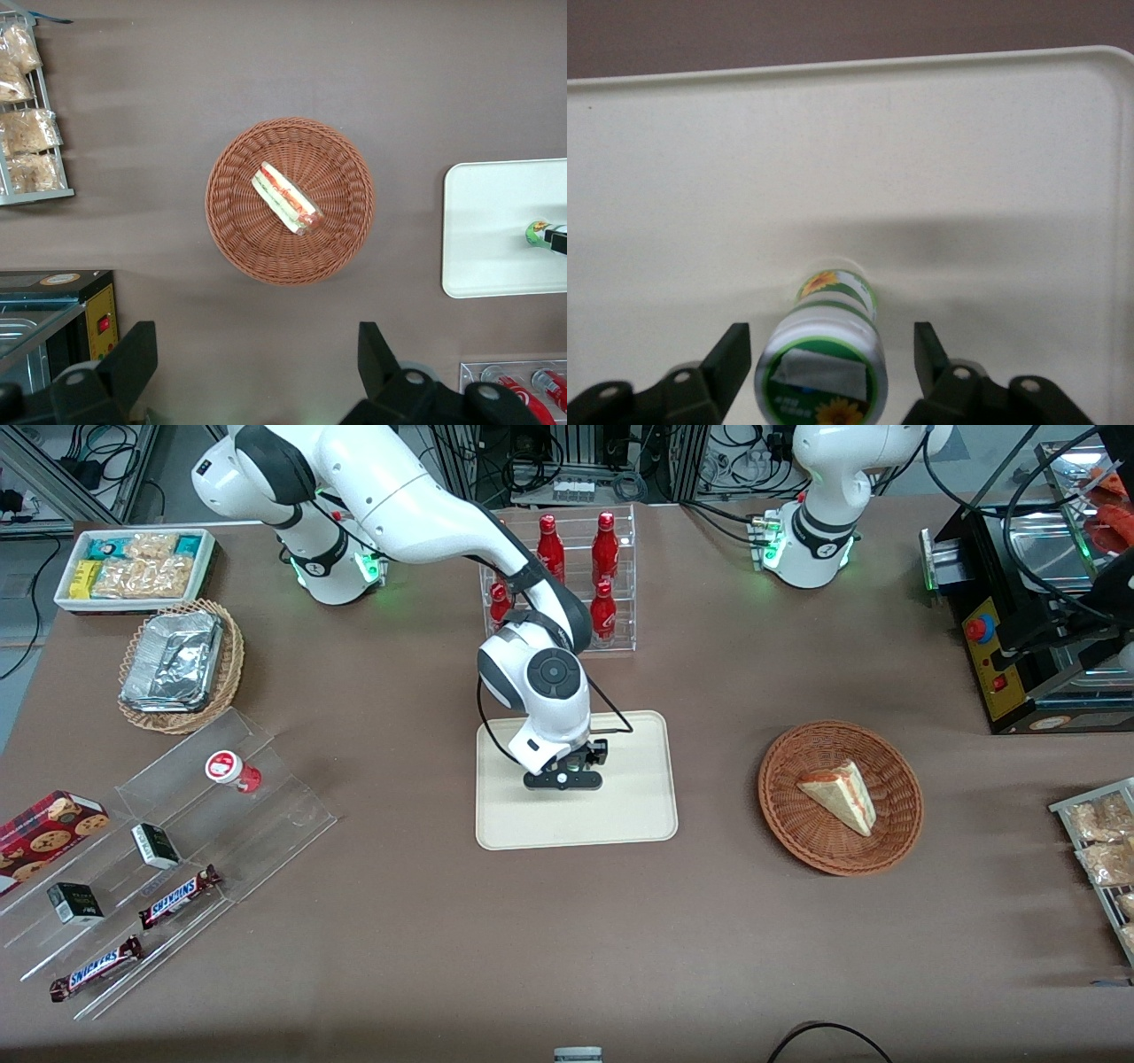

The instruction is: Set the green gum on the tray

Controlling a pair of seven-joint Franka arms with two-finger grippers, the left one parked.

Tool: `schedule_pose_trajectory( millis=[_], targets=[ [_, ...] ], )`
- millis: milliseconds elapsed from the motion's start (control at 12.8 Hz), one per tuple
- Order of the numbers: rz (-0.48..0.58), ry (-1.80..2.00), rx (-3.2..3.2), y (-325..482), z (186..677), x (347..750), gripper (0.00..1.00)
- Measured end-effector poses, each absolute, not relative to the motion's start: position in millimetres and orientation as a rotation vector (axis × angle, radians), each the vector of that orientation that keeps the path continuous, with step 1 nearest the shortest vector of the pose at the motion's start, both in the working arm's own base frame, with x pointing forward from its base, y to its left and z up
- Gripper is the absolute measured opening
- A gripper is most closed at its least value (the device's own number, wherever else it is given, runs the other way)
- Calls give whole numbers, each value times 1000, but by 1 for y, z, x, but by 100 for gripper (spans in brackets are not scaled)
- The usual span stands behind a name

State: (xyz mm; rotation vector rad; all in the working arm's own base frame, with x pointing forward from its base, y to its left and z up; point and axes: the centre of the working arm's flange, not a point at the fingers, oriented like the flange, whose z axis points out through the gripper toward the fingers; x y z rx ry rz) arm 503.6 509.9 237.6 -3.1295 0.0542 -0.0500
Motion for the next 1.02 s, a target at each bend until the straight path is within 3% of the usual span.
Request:
schedule_pose_trajectory(
  millis=[78, 157, 549, 1020],
  targets=[
    [-62, 34, -3136, 511, 238, 502, 97],
    [-74, 13, -3141, 513, 239, 502, 100],
    [-109, -81, -3142, 511, 254, 510, 100],
    [-30, -318, -3152, 438, 364, 552, 100]
  ],
)
